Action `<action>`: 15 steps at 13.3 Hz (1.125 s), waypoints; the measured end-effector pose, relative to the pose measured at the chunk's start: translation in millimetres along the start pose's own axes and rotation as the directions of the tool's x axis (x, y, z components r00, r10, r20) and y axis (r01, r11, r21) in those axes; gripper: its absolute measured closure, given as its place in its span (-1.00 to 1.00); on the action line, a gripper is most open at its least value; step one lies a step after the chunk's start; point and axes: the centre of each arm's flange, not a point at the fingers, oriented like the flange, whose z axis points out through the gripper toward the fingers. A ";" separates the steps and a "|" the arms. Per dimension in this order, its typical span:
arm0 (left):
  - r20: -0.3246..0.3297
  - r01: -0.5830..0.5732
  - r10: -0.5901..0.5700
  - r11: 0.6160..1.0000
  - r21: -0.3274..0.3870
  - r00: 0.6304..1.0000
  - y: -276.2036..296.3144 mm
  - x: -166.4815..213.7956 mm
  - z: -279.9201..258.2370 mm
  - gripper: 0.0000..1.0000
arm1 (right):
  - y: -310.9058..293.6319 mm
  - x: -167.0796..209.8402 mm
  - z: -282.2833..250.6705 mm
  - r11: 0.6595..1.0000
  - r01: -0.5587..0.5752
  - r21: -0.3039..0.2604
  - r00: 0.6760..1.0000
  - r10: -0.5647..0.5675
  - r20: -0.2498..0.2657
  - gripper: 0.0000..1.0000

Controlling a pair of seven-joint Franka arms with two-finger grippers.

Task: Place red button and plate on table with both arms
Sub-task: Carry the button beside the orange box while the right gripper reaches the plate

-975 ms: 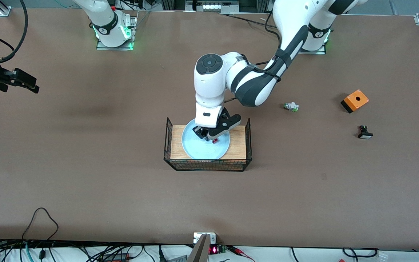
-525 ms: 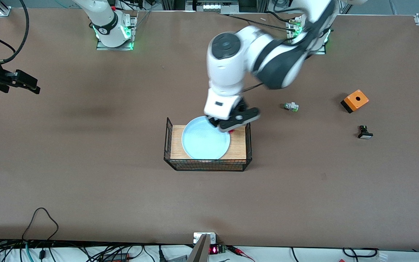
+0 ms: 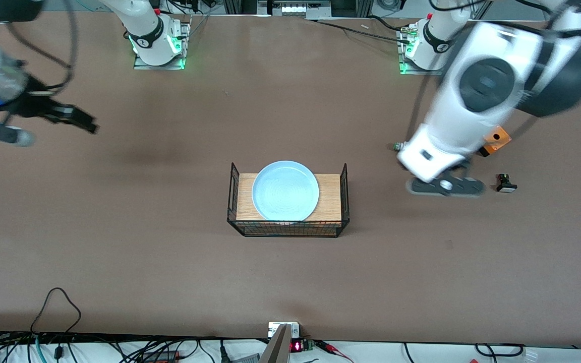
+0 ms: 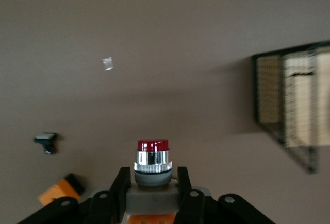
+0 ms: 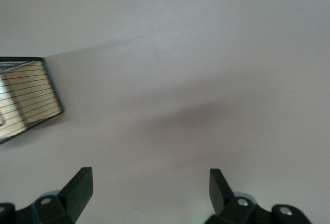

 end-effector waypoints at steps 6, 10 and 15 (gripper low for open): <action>0.064 -0.297 0.298 0.954 -0.024 0.952 -150.7 9.8 134.5 0.17 | -172.8 -91.1 44.2 0.950 -0.311 0.027 0.950 0.310 0.029 -1.00; 0.013 -0.356 0.357 0.934 -0.020 0.934 -171.2 -7.5 245.6 0.17 | -272.7 -115.4 96.3 0.870 -0.485 0.094 0.874 0.486 0.007 -1.00; -0.085 -0.336 0.329 0.939 -0.072 0.940 -141.6 -37.1 340.8 0.17 | -311.3 -92.7 189.0 0.829 -0.550 0.097 0.833 0.553 -0.004 -1.00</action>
